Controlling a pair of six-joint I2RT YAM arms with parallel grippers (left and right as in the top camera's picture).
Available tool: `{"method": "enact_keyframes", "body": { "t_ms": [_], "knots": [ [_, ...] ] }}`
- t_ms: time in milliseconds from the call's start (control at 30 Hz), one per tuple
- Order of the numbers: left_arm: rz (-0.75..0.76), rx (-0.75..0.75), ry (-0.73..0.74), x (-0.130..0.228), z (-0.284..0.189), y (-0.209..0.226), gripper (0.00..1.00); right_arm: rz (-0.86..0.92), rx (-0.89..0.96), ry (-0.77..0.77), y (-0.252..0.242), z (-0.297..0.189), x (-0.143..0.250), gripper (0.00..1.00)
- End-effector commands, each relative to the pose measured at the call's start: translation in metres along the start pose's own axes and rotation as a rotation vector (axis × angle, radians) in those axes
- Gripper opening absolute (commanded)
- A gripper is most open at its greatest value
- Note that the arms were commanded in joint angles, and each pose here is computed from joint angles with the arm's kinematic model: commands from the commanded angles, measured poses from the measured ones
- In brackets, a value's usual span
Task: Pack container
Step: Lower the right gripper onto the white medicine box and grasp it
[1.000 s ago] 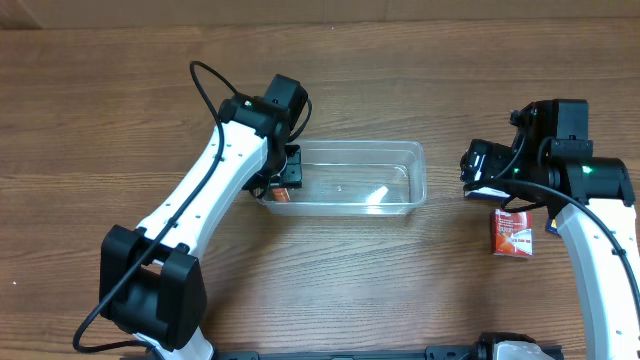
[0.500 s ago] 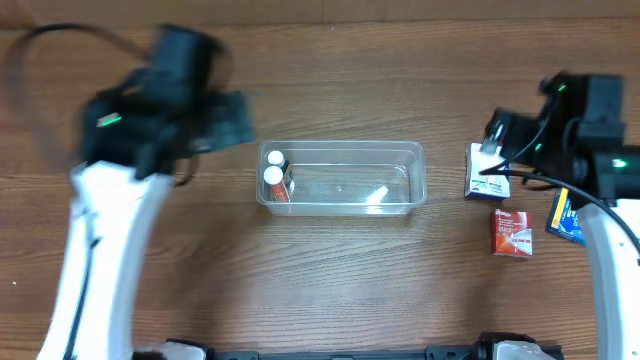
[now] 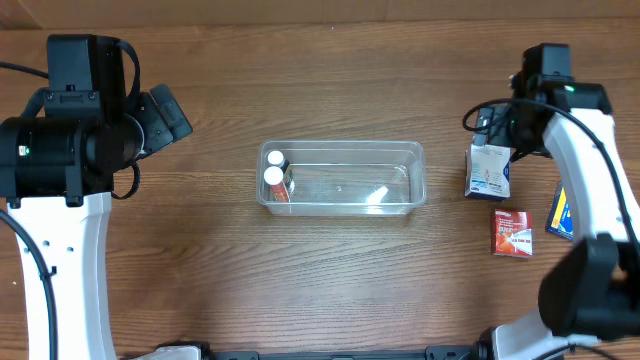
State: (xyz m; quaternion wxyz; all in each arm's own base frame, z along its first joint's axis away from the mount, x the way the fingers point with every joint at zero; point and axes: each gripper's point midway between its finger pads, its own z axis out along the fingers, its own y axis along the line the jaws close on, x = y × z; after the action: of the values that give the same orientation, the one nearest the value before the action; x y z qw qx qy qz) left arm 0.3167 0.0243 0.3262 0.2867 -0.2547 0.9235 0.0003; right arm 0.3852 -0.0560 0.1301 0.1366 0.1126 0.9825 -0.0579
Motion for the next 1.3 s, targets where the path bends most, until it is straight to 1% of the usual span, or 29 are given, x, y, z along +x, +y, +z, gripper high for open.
{"method": "enact_keyframes", "body": {
  "t_ms": [0,367,567,667,900,1033,1267],
  "knots": [
    [0.002,0.007,0.006,0.000,0.001,-0.001,1.00,-0.029,0.023,0.057,-0.002,0.025,0.003,1.00],
    [0.001,0.010,0.000,-0.001,0.001,-0.001,1.00,-0.044,0.033,0.184,0.002,0.073,0.023,1.00],
    [0.001,0.010,0.000,-0.001,0.001,-0.001,1.00,-0.049,0.021,0.255,0.006,0.100,0.044,1.00],
    [0.001,0.010,0.000,-0.001,0.001,-0.001,1.00,-0.049,0.018,0.267,0.007,0.108,0.050,1.00],
    [0.001,0.010,0.000,-0.001,0.001,-0.001,1.00,-0.049,0.018,0.262,0.007,0.109,0.050,1.00],
    [0.001,0.010,0.001,-0.001,0.001,-0.001,1.00,-0.049,0.018,0.262,0.007,0.108,0.050,0.87],
    [0.001,0.010,0.001,-0.001,0.001,-0.001,1.00,-0.048,0.018,0.255,0.007,0.109,0.048,0.74]
  ]
}}
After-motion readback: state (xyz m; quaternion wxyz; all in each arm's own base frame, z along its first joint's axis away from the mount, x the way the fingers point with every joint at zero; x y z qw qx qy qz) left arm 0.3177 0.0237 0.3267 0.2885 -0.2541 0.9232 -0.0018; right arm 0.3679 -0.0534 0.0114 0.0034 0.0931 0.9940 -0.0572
